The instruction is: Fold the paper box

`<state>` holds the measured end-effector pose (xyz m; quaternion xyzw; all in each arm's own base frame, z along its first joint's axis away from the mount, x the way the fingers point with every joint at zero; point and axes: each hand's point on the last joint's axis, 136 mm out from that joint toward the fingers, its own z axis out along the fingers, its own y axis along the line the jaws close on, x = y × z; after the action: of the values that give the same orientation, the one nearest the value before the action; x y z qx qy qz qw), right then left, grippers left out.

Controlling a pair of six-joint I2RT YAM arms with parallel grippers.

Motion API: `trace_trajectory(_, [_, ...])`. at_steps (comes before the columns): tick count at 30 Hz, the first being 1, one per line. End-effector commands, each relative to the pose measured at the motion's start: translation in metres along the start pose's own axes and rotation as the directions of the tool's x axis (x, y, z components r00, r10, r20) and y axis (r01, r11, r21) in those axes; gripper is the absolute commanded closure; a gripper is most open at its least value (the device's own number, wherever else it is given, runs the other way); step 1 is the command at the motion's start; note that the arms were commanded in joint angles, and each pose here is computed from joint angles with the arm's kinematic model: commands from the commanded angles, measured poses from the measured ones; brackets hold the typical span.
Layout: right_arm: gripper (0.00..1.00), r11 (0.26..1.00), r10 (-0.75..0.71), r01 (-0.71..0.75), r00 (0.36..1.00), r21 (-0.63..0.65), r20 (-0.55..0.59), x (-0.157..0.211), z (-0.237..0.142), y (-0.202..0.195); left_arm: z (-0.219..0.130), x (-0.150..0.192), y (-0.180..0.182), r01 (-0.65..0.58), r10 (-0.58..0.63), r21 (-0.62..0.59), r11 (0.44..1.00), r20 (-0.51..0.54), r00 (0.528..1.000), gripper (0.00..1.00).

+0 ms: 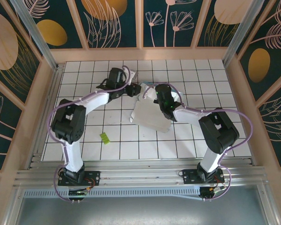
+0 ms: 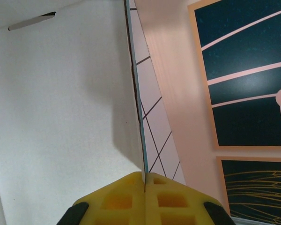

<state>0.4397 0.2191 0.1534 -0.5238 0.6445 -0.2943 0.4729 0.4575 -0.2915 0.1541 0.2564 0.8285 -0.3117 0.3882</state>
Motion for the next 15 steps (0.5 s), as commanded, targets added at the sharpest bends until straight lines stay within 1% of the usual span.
trace_trajectory(1, [0.97, 1.000, 0.028, -0.028, 0.999, -0.009, 0.027, -0.006, 0.002, -0.005, -0.040, -0.019, 0.011, -0.217, 0.214, 0.062, 0.974, 0.043, 0.976, 0.66])
trace_trajectory(3, [0.97, 1.000, 0.018, -0.017, 0.999, -0.010, 0.029, -0.007, 0.002, -0.005, -0.053, -0.020, 0.023, -0.285, 0.279, 0.086, 0.955, 0.077, 0.957, 0.66])
trace_trajectory(4, [0.97, 1.000, 0.011, -0.011, 0.999, -0.011, 0.030, -0.006, 0.002, -0.005, -0.057, -0.019, 0.027, -0.336, 0.329, 0.090, 0.937, 0.088, 0.940, 0.66])
trace_trajectory(6, [0.97, 1.000, 0.006, -0.006, 0.999, -0.007, 0.032, -0.006, 0.002, -0.007, -0.057, -0.010, 0.035, -0.406, 0.401, 0.100, 0.908, 0.063, 0.914, 0.66])
trace_trajectory(8, [0.97, 1.000, 0.005, -0.005, 0.999, -0.007, 0.036, -0.006, 0.002, -0.009, -0.048, 0.005, 0.038, -0.452, 0.458, 0.164, 0.877, 0.002, 0.889, 0.66])
trace_trajectory(11, [0.97, 1.000, 0.004, -0.004, 0.999, -0.008, 0.045, -0.008, 0.001, -0.010, -0.038, 0.023, 0.041, -0.457, 0.493, 0.272, 0.847, -0.083, 0.866, 0.65])
trace_trajectory(15, [0.97, 1.000, 0.005, -0.005, 0.999, -0.008, 0.045, -0.008, 0.003, -0.009, -0.028, 0.043, 0.041, -0.432, 0.521, 0.397, 0.810, -0.145, 0.841, 0.65])
